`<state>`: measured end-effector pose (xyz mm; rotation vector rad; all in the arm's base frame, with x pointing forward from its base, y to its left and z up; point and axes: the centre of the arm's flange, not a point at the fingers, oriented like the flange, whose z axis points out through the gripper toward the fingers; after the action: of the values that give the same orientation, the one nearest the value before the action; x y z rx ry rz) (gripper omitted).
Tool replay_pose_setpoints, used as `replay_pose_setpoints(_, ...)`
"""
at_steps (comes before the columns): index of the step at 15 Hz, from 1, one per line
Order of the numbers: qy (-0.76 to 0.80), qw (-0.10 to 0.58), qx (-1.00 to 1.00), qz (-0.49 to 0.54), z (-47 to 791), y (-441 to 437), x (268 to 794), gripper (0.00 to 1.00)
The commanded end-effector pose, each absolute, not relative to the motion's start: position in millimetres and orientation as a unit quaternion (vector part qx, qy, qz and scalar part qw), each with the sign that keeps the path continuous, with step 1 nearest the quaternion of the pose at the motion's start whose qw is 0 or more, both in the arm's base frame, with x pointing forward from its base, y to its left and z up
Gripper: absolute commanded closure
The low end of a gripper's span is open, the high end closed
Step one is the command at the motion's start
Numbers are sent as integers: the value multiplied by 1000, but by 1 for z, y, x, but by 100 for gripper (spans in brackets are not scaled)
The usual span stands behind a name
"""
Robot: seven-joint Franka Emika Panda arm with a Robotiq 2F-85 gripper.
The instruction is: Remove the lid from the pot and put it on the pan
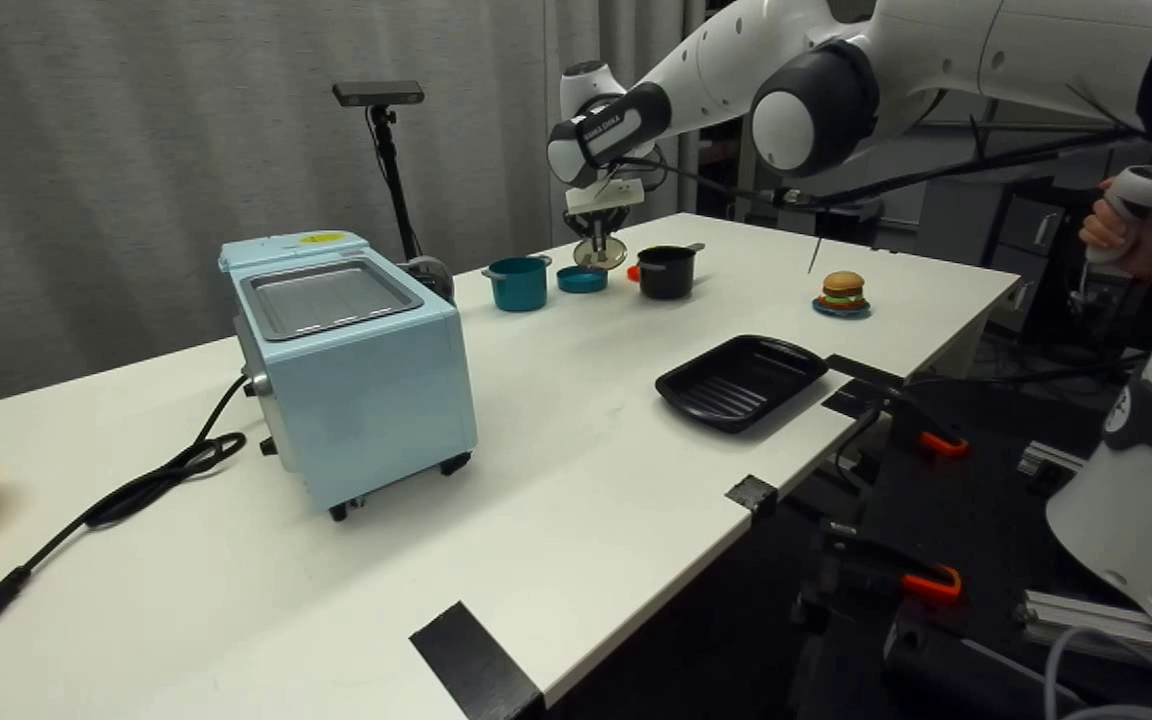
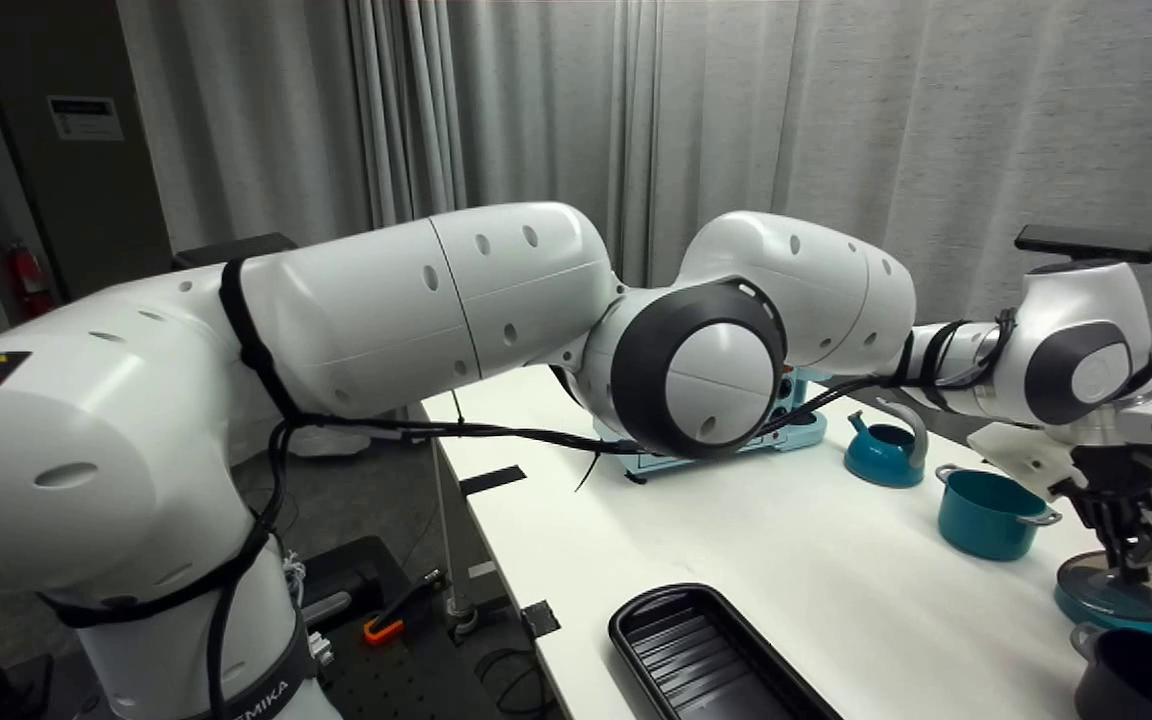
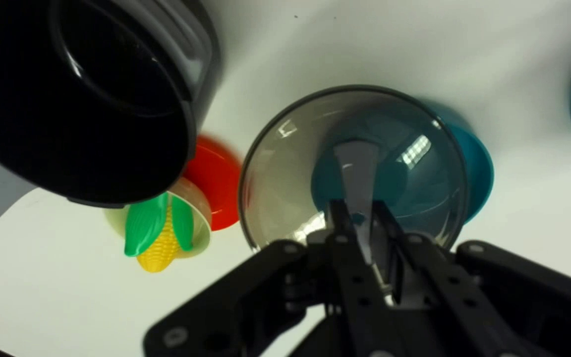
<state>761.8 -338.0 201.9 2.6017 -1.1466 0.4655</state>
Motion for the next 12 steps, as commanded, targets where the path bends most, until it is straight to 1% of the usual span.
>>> replay_pose_setpoints(1,-413,136,881,189,189,-361,833,96)
replay_pose_setpoints(12,-441,169,835,283,178,-363,840,96)
